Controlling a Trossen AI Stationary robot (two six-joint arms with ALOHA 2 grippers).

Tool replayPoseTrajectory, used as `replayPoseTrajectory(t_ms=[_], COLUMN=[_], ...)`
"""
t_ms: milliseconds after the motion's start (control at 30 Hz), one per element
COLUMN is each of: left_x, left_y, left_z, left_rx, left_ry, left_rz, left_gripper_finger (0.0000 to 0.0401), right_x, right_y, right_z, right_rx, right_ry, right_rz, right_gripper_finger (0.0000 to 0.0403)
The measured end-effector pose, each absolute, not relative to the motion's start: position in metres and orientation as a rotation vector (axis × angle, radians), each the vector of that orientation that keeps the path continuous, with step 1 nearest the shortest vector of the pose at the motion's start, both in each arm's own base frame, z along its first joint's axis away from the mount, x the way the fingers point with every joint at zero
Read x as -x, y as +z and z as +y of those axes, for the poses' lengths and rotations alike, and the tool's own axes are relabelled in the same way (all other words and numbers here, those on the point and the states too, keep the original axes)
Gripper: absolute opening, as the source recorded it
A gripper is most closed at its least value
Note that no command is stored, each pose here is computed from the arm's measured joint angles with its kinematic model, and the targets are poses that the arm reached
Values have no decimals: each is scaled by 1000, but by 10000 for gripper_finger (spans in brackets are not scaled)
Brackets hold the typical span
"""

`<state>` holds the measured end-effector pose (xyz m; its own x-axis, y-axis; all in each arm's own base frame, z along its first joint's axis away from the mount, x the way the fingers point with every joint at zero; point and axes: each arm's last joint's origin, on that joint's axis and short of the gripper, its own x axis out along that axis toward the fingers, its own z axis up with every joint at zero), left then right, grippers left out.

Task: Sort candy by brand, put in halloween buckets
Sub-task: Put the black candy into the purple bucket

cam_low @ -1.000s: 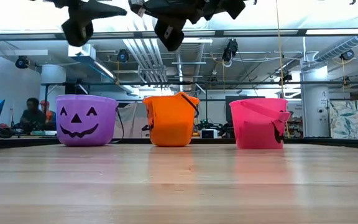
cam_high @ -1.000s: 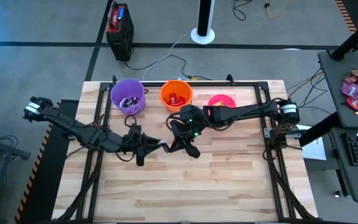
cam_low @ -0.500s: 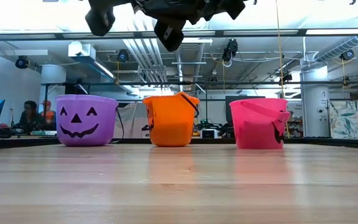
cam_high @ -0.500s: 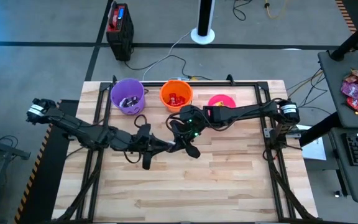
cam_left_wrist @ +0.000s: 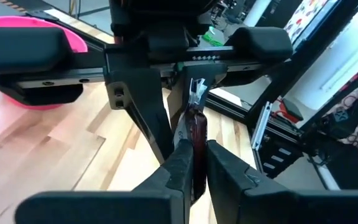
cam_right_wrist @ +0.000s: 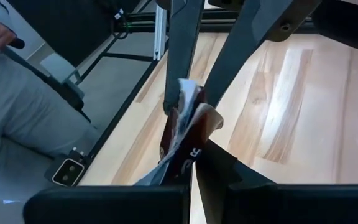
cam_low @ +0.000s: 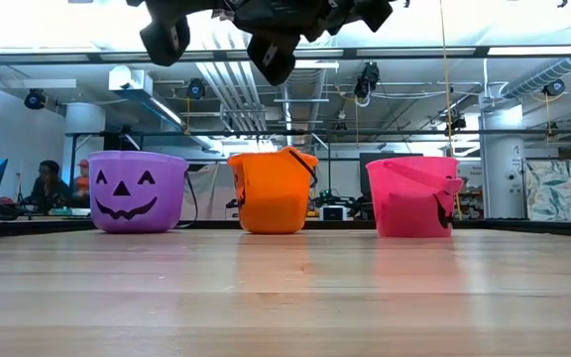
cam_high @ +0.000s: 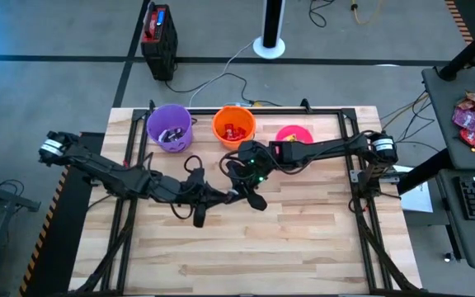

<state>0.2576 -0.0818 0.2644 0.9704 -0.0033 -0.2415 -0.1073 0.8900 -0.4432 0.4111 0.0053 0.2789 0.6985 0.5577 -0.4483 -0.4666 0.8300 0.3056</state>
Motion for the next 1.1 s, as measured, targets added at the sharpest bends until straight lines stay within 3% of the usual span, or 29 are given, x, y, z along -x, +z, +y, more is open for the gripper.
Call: replayPoseTrajectory(t_ms=[867, 1100], left_x=[-252, -226], left_y=[279, 291], left_z=[-76, -57], left_rx=[434, 412], left_ry=[57, 249], left_rz=[143, 164], left_gripper_finger=[1, 0], right_x=[-411, -408], right_y=[281, 277], right_z=[-5, -21], right_rx=[-203, -280], right_ry=[523, 465], right_rz=[554, 614], right_gripper_finger=[17, 40])
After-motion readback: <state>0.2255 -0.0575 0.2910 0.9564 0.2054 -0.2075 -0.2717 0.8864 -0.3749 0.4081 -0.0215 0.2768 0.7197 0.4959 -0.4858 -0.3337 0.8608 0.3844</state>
